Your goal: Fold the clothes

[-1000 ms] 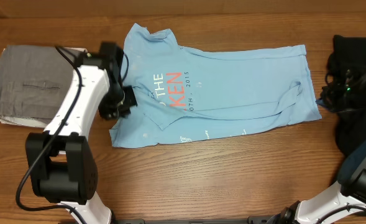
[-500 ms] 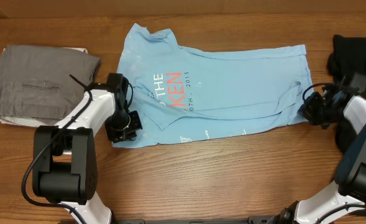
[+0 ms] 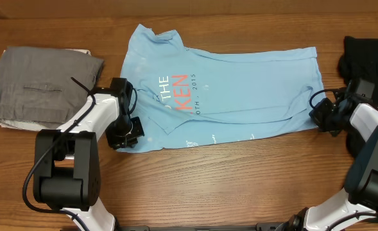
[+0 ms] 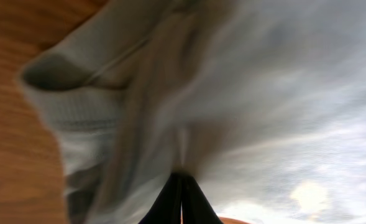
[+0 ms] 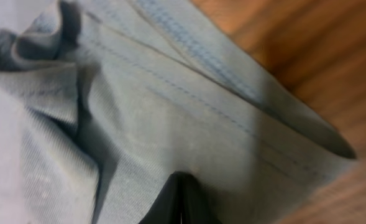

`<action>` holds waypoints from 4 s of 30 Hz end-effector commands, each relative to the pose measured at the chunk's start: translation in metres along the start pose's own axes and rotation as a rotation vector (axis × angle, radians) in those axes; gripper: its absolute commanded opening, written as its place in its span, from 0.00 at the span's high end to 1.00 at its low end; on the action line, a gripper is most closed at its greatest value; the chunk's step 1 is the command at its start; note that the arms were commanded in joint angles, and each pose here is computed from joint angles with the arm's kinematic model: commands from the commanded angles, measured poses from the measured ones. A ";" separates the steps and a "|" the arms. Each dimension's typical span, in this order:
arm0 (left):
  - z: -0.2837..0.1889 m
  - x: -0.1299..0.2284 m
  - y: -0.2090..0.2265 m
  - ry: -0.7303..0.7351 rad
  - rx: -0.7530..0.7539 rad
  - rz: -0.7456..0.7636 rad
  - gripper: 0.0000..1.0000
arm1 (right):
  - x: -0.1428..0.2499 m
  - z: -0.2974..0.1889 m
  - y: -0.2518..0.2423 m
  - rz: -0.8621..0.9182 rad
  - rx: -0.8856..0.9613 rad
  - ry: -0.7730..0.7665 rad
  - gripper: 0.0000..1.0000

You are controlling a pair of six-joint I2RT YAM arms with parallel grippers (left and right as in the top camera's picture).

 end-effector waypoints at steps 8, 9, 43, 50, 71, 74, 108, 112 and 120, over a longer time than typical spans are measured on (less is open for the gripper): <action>-0.002 0.002 0.034 0.015 -0.097 -0.064 0.96 | 0.032 0.000 -0.063 0.118 0.290 0.084 0.93; -0.002 0.002 0.035 0.016 -0.094 -0.057 0.96 | 0.034 -0.001 -0.064 0.119 0.296 0.091 0.93; -0.128 -0.014 0.019 -0.263 0.132 -0.086 0.00 | -0.007 -0.052 -0.009 0.096 0.222 0.078 0.96; -0.128 -0.014 0.019 -0.263 0.132 -0.086 0.00 | -0.004 -0.032 -0.014 0.096 0.206 0.047 0.96; -0.128 -0.014 0.019 -0.263 0.132 -0.086 0.00 | 0.007 -0.009 0.013 0.100 -0.012 0.079 0.96; -0.128 -0.014 0.019 -0.263 0.132 -0.086 0.00 | 0.003 -0.010 0.030 0.092 -0.106 0.079 0.96; -0.128 -0.014 0.019 -0.263 0.132 -0.086 0.00 | -0.062 -0.080 0.073 -0.040 -0.140 -0.053 0.57; -0.128 -0.014 0.019 -0.263 0.132 -0.086 0.00 | -0.059 -0.076 0.069 -0.008 -0.113 -0.040 0.57; -0.128 -0.014 0.019 -0.263 0.132 -0.086 0.00 | -0.035 -0.041 0.072 0.089 -0.064 0.078 0.57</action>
Point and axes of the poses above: each gripper's point midway between its finger pads, its own z axis out along the fingers, its own y axis along the line the jaws close on, x = y × z, the point moved 1 cm from there along -z, back along the fingers, and after that the axes turned 2 degrees about z, right-handed, at the moved point
